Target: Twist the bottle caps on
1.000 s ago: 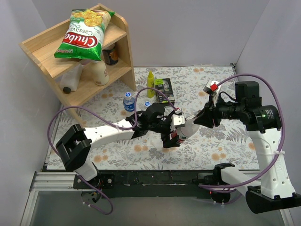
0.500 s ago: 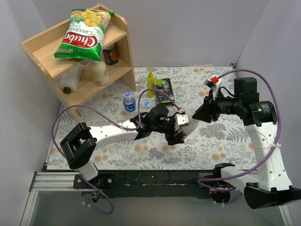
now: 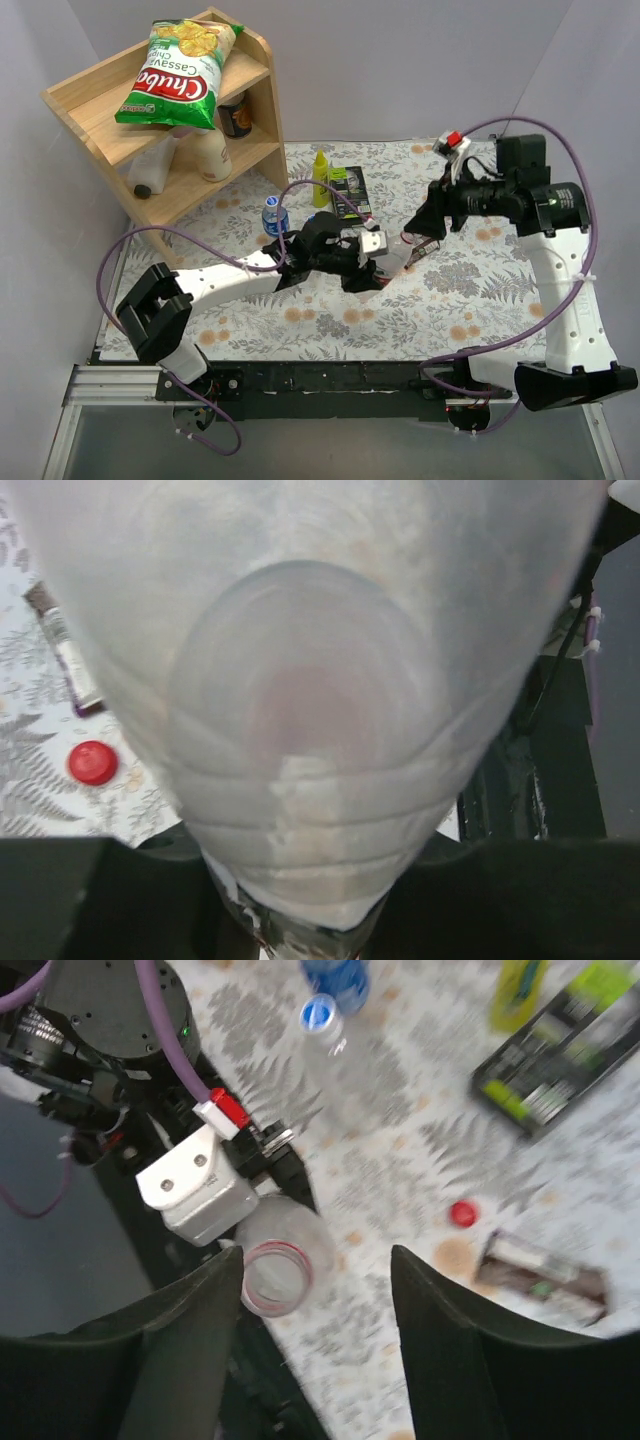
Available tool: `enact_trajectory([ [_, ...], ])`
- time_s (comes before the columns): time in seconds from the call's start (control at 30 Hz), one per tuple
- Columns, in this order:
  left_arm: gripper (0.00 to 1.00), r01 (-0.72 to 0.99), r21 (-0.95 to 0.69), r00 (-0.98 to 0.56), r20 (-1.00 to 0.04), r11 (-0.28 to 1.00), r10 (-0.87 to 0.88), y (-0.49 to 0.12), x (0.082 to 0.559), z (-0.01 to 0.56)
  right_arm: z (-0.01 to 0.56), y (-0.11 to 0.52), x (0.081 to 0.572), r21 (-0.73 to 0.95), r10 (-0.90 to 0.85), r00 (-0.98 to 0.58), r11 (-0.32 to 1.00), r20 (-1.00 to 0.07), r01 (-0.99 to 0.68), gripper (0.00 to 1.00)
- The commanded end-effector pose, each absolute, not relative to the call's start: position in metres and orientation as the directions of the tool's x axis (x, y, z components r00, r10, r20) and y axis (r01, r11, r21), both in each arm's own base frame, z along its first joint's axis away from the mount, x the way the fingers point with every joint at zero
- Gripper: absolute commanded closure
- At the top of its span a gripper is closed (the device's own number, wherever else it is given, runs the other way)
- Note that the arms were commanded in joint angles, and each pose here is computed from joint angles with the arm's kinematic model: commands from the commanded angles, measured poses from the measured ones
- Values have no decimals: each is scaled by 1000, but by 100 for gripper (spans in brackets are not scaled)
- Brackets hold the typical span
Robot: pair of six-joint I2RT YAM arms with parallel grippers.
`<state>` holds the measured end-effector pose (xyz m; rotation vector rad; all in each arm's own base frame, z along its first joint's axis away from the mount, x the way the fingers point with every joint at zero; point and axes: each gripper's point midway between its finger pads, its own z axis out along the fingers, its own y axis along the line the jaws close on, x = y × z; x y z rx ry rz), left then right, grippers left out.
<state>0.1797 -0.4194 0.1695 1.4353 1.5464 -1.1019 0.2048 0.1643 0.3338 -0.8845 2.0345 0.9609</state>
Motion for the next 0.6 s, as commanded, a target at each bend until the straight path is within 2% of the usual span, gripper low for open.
enact_trajectory([
  [0.0,77,1000,-31,-31,-961,3,276,-398,204,229,409,151,249,45,-260,-240,586,-935,-809,25],
  [0.07,81,1000,13,6,-966,27,260,-394,222,261,427,147,275,-46,-240,-143,641,-960,-766,10],
  [0.13,89,994,84,64,-963,68,263,-380,250,284,413,142,298,-73,-252,-136,675,-958,-734,5],
  [0.17,100,991,103,78,-964,86,256,-374,259,303,404,143,313,-125,-296,-103,658,-949,-743,7],
  [0.23,100,977,141,97,-963,163,250,-354,283,322,384,149,325,-195,-369,-40,576,-929,-794,12],
  [0.27,100,969,155,104,-962,191,253,-345,289,329,354,154,336,-176,-406,-67,533,-912,-828,14],
  [0.33,100,937,237,169,-950,255,261,-326,303,352,317,158,340,-211,-497,-23,410,-868,-887,18],
  [0.37,100,929,253,175,-943,269,282,-320,304,352,283,161,348,-180,-541,-46,357,-840,-917,22],
  [0.4,100,917,281,196,-936,284,293,-315,306,358,263,160,347,-221,-594,25,260,-804,-940,25],
  [0.43,100,893,321,221,-923,317,314,-307,311,363,241,159,343,-191,-630,9,221,-777,-956,29],
  [0.47,100,880,338,230,-918,334,324,-301,313,366,203,158,340,-138,-678,-25,186,-735,-973,30],
  [0.5,100,865,350,228,-912,359,341,-293,319,364,188,157,339,-171,-709,40,115,-704,-978,30],
  [0.57,100,838,367,215,-902,404,375,-279,331,363,156,159,340,-185,-747,72,68,-661,-980,30],
])
